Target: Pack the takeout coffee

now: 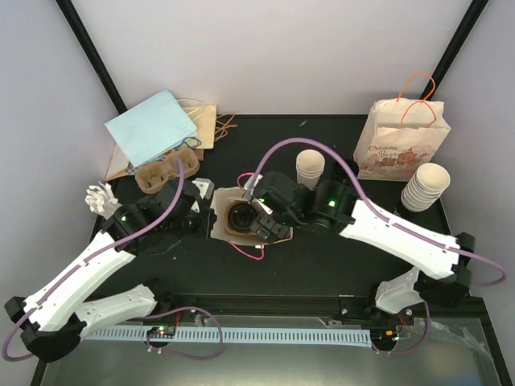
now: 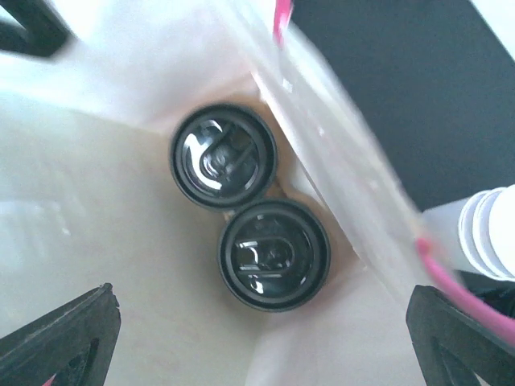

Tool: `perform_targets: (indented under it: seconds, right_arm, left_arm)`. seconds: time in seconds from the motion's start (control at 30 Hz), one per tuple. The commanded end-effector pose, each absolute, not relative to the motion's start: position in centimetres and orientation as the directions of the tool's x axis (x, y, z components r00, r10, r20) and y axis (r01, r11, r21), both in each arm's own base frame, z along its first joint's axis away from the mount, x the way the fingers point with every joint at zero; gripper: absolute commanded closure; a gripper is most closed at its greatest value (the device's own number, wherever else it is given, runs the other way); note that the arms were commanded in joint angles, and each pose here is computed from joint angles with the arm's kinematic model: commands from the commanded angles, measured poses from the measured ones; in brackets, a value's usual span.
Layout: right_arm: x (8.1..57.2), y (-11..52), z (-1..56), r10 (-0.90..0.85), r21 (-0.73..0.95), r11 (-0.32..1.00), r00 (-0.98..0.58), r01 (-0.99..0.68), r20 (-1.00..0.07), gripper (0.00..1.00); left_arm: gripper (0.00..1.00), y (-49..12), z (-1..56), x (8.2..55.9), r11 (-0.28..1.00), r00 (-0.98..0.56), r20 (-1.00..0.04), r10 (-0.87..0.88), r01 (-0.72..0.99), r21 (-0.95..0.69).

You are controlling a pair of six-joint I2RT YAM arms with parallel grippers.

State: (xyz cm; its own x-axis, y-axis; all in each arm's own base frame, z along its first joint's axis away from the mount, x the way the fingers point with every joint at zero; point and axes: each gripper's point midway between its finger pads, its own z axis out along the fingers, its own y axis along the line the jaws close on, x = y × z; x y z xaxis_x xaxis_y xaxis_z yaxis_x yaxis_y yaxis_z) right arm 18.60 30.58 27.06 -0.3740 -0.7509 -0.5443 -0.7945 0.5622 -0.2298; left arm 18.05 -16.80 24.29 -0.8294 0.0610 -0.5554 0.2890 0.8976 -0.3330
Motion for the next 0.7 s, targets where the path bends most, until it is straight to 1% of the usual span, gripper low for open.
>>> perform_targets:
  seconds: [0.0, 0.07, 0.17, 0.27, 0.37, 0.5, 0.67]
  right_arm:
    - [17.5, 31.8, 31.7, -0.613, -0.101, 0.585, -0.357, -0.805, -0.705, 0.0]
    - [16.9, 31.9, 33.1, -0.574, -0.06, 0.567, -0.342, -0.821, -0.744, 0.0]
    - [16.5, 31.4, 35.7, -0.496, -0.02, 0.578, -0.331, -0.816, -0.803, 0.0]
    - [16.7, 29.8, 37.9, -0.405, 0.002, 0.625, -0.326, -0.781, -0.854, 0.0]
    - [16.7, 27.5, 38.9, -0.328, 0.022, 0.668, -0.321, -0.744, -0.888, 0.0]
    - [16.2, 25.5, 37.7, -0.307, 0.036, 0.684, -0.333, -0.729, -0.892, 0.0]
    - [16.8, 23.8, 33.4, -0.367, -0.009, 0.751, -0.406, -0.66, -0.837, 0.0]
  left_arm:
    - [0.98, -16.8, 24.8, 18.8, 0.906, -0.799, -0.6, 0.029, 0.274, -0.321]
    - [0.98, -17.0, 24.9, 18.8, 0.903, -0.792, -0.61, 0.023, 0.278, -0.327]
    - [0.98, -17.2, 25.0, 18.6, 0.896, -0.779, -0.627, 0.018, 0.291, -0.336]
    - [0.99, -17.4, 24.6, 18.2, 0.882, -0.768, -0.64, 0.011, 0.309, -0.355]
    - [0.98, -18.4, 24.1, 17.2, 0.836, -0.764, -0.645, 0.018, 0.365, -0.41]
    - [0.98, -19.5, 22.2, 15.6, 0.772, -0.785, -0.618, 0.043, 0.418, -0.478]
    - [0.98, -19.8, 20.4, 13.8, 0.74, -0.81, -0.584, 0.055, 0.426, -0.521]
